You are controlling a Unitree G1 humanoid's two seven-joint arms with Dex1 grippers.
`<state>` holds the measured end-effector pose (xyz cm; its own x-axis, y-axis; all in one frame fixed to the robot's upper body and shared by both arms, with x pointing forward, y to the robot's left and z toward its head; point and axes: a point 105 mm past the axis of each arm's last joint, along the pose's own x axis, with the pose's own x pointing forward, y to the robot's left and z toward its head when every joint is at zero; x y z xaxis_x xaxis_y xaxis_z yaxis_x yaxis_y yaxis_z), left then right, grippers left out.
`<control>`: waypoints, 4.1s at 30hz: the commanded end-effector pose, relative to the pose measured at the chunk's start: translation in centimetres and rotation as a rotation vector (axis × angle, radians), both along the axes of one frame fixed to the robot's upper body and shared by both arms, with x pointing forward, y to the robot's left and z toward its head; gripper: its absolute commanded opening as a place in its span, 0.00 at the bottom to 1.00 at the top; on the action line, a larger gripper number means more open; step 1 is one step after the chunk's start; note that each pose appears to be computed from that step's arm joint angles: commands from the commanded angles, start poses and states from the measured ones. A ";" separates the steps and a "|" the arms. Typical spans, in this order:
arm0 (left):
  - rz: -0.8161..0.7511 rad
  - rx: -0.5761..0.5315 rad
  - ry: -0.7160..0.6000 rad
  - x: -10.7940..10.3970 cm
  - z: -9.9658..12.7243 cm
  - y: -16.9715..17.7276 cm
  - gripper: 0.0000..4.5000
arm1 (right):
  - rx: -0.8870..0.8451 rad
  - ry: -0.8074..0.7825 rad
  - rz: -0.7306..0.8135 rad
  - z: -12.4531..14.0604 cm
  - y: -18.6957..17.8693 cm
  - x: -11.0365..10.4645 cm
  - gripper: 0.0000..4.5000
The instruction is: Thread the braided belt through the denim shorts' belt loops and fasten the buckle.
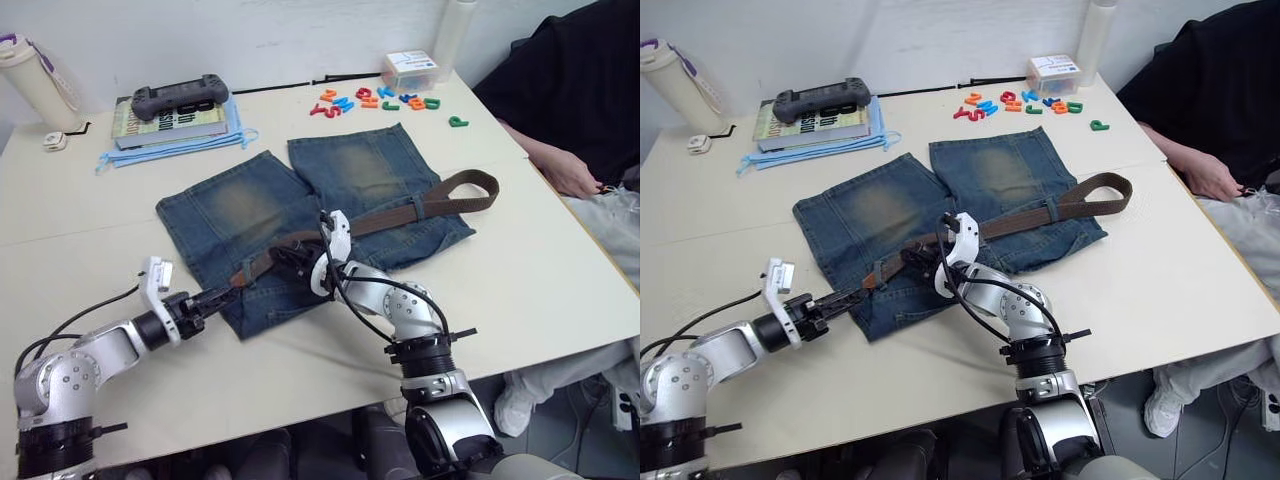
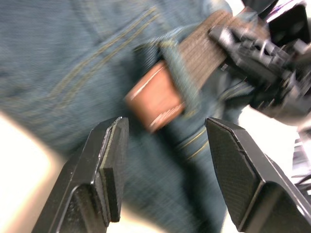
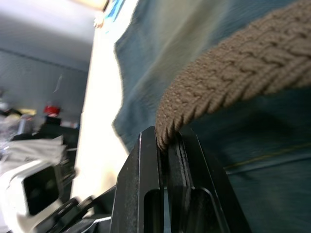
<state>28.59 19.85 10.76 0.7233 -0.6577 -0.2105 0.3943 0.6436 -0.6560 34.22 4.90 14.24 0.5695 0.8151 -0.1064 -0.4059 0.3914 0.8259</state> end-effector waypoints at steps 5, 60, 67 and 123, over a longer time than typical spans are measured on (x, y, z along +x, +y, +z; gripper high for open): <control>0.020 -0.104 0.036 0.6 0.8 -1.0 0.63 | 0.161 -0.045 0.151 4.1 4.6 -3.0 0.00; 0.050 -0.258 -0.012 -0.1 2.5 -0.2 0.01 | 0.232 0.051 0.148 3.3 3.7 -3.2 0.00; 0.064 -0.370 -0.028 -0.1 3.4 0.6 0.27 | 0.233 0.056 0.150 3.2 3.7 -3.1 0.00; 0.075 -0.376 -0.007 0.3 2.7 -0.5 0.00 | 0.097 -0.014 0.125 2.4 1.3 -3.3 0.87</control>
